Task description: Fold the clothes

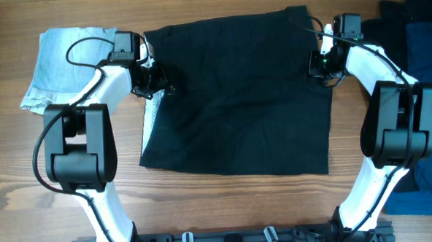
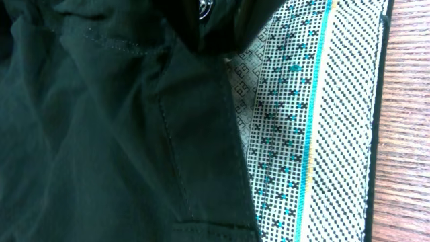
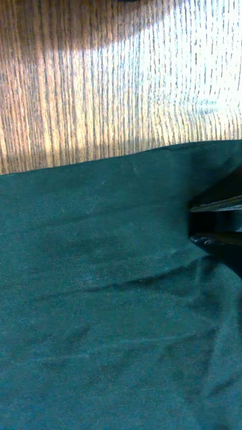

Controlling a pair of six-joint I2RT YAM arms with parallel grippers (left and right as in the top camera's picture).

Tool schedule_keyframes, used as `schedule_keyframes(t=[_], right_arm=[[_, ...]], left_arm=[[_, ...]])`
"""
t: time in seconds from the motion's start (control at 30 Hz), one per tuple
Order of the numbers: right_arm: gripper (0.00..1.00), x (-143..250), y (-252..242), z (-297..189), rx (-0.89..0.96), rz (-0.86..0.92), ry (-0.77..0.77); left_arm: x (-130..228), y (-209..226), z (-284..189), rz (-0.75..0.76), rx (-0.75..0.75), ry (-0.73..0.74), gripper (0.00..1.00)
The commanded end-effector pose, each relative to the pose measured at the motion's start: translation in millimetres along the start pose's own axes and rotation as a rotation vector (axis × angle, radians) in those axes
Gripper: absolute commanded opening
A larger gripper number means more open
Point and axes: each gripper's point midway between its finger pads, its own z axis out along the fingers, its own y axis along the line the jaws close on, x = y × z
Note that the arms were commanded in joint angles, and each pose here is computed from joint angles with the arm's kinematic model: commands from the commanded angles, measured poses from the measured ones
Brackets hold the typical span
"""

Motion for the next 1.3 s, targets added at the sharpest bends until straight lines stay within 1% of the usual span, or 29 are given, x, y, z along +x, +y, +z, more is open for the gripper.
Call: schedule_keyframes(t=[0.0, 0.13, 0.27, 0.33, 0.4, 0.57, 0.67, 0.73, 0.77, 0.8, 0.83, 0.87, 0.9, 0.93, 1.0, 1.03, 1.17, 1.27], right_arm=[[0.12, 10.8, -4.5, 6.5, 0.02, -0.004, 0.041], [0.12, 10.4, -4.5, 6.3, 0.02, -0.004, 0.039], [0.11, 9.8, -4.4, 6.1, 0.02, -0.005, 0.037], [0.12, 8.5, -4.1, 4.2, 0.02, -0.006, 0.032], [0.12, 4.8, -3.0, -2.2, 0.02, -0.008, 0.018], [0.12, 0.8, -6.3, -13.9, 0.048, -0.01, 0.0], [0.11, 0.0, -5.8, -15.4, 0.047, -0.01, -0.003], [0.11, -5.2, -3.7, -26.9, 0.045, -0.012, -0.023], [0.11, -9.4, -2.0, -37.2, 0.044, -0.014, -0.038], [0.13, -14.7, 0.5, -52.8, 0.043, -0.016, -0.06], [0.2, -16.5, 2.5, -67.2, 0.043, -0.019, -0.074], [0.32, -15.8, 4.6, -84.1, 0.042, -0.019, -0.084], [0.5, -12.0, 6.2, -98.1, 0.043, -0.019, -0.082], [0.59, -8.2, 7.2, -106.9, 0.043, -0.019, -0.076], [0.61, -0.5, 7.1, -109.7, 0.046, -0.043, -0.048], [0.61, 2.8, 6.7, -109.2, 0.047, -0.052, -0.034], [0.61, 10.2, 5.4, -106.9, 0.051, -0.062, -0.003], [0.6, 11.3, 5.3, -107.0, 0.051, -0.061, 0.002]], left_arm=[[4.5, -4.9, -0.9, 0.049, 0.029, 0.013, 0.08], [-5.1, -14.0, -18.4, 0.072, 0.045, -0.031, 0.04], [-17.2, -16.1, -38.1, 0.079, 0.056, -0.081, 0.04], [-21.5, -8.6, -47.6, 0.104, 0.046, -0.094, 0.04], [-24.6, 5.9, -53.0, 0.073, 0.02, -0.097, 0.04], [-29.0, 43.3, -59.4, 0.015, -0.102, -0.111, 0.04], [-26.8, 46.3, -54.4, 0.01, -0.113, -0.1, 0.04], [-24.6, 39.9, -53.4, 0.013, -0.081, -0.089, 0.05], [-21.4, 36.6, -53.3, 0.012, -0.063, -0.075, 0.08], [-13.8, 37.7, -52.6, 0.001, -0.064, -0.044, 0.13], [-5.7, 41.2, -50.6, -0.009, -0.075, -0.01, 0.2], [5.1, 45.5, -48.0, -0.027, -0.088, 0.034, 0.27], [14.9, 49.8, -44.7, -0.041, -0.1, 0.074, 0.31], [24.8, 48.6, -40.2, -0.022, -0.077, 0.12, 0.31], [41.6, 34.1, -36.9, 0.018, 0.032, 0.193, 0.34], [46.9, 30.9, -36.7, 0.031, 0.059, 0.212, 0.35], [59.5, 35.4, -33.1, 0.042, 0.059, 0.245, 0.44], [60.8, 37.4, -29.7, 0.04, 0.058, 0.249, 0.44]])
